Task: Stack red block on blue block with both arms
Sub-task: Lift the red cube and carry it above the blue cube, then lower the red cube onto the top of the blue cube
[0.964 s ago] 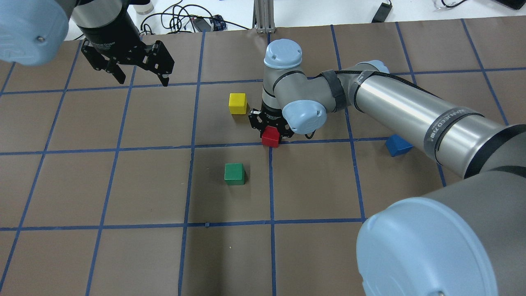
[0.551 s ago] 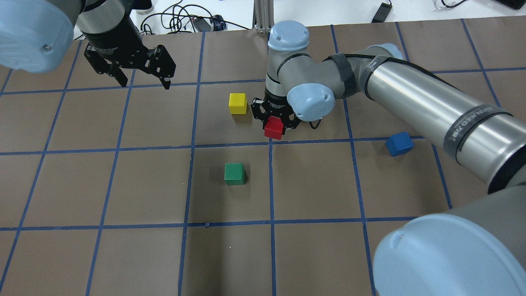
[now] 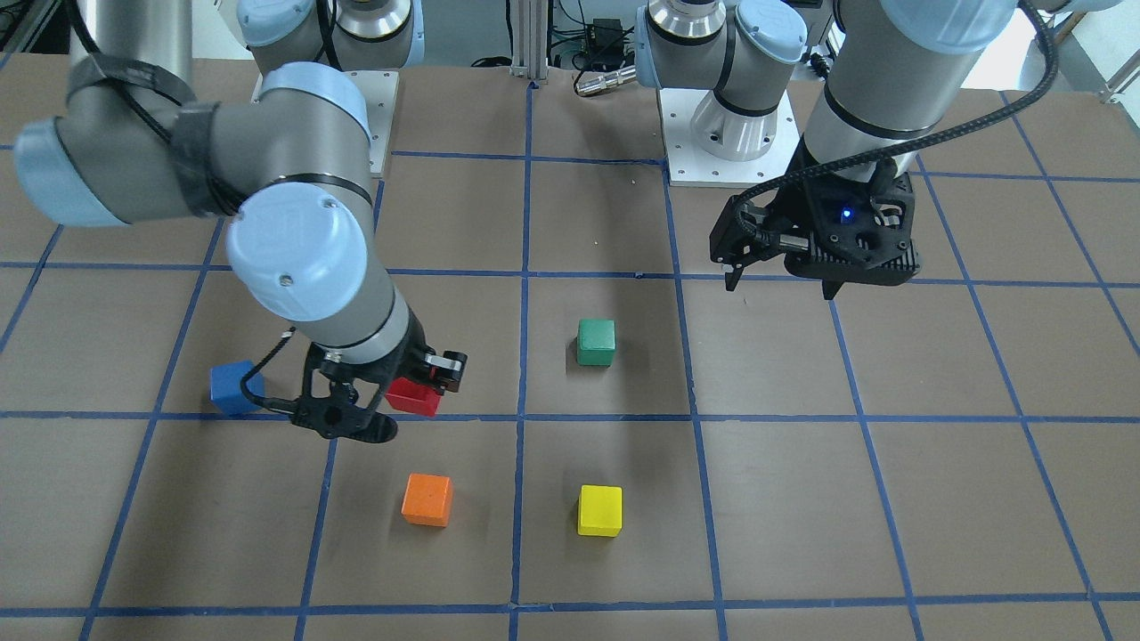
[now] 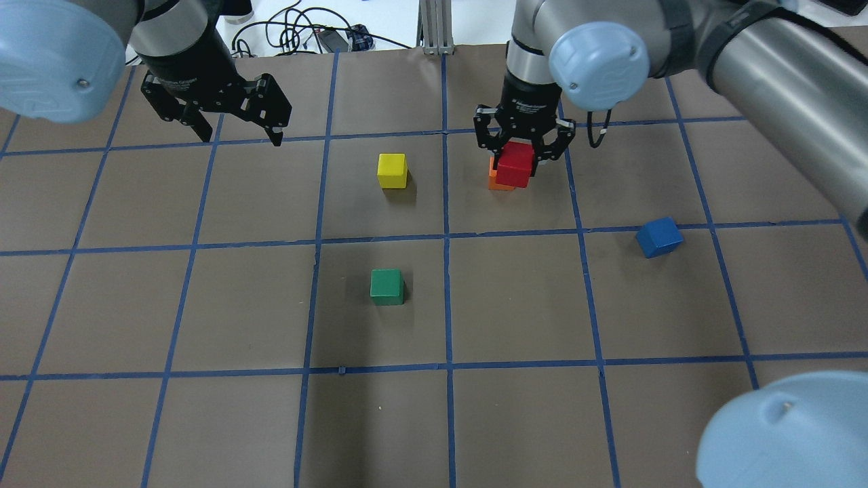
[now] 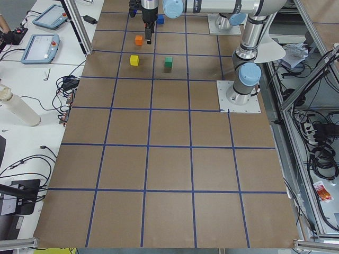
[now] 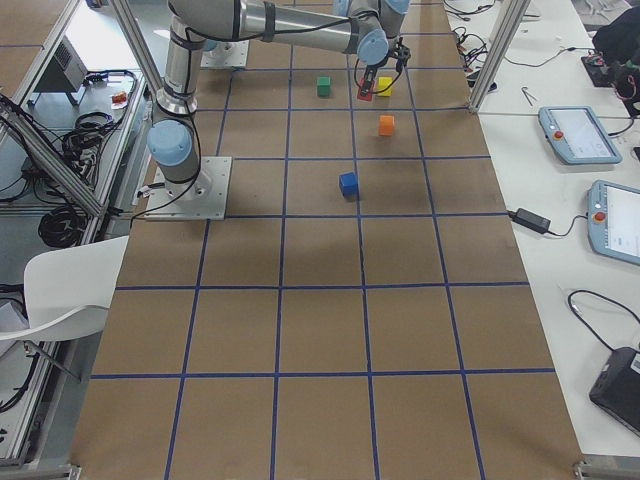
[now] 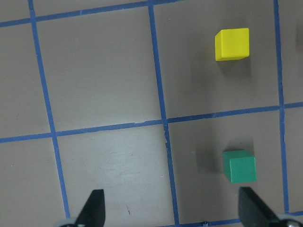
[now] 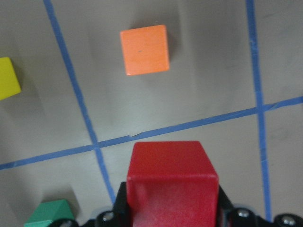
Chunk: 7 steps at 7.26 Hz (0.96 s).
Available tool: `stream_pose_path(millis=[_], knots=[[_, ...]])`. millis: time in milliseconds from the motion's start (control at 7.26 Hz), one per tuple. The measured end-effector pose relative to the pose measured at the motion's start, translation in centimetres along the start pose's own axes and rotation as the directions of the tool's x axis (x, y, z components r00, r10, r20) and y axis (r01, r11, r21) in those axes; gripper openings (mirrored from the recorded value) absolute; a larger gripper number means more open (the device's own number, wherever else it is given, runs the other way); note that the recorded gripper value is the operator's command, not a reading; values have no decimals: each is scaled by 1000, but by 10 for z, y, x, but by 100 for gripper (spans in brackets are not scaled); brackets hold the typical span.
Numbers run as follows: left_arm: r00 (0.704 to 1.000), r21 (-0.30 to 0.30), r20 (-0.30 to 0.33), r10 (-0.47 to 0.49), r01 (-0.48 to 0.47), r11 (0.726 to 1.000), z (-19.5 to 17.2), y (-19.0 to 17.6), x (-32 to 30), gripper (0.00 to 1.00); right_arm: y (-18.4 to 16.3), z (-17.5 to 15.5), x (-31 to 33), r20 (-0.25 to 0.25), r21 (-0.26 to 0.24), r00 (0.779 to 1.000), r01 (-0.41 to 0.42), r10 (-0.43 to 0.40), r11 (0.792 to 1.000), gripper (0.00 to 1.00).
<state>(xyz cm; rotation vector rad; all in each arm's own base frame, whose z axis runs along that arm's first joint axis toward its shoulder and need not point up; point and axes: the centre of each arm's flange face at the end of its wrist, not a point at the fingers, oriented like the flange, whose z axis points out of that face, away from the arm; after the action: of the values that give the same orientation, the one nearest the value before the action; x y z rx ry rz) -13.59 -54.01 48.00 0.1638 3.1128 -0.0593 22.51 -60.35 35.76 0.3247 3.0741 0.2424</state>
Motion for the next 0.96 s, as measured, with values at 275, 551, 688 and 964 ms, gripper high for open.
stream_pose_path(millis=[275, 551, 688, 964], knots=[[1000, -3, -1, 0, 0, 1000, 1, 0, 1, 100, 4, -35, 61, -26, -26, 997, 70, -70, 997, 0], [1000, -5, -3, -2, 1, 1000, 3, 0, 1, 100, 3, -32, 100, -73, -52, 989, 122, -126, 991, 0], [1000, -6, -4, -3, 2, 1000, 3, 0, 2, 100, 0, -24, 114, -95, -61, 983, 149, -154, 987, 0], [1000, -8, -4, -4, 4, 1000, 4, 0, 2, 100, -13, -9, 157, -91, -78, 974, 202, -209, 976, 0]])
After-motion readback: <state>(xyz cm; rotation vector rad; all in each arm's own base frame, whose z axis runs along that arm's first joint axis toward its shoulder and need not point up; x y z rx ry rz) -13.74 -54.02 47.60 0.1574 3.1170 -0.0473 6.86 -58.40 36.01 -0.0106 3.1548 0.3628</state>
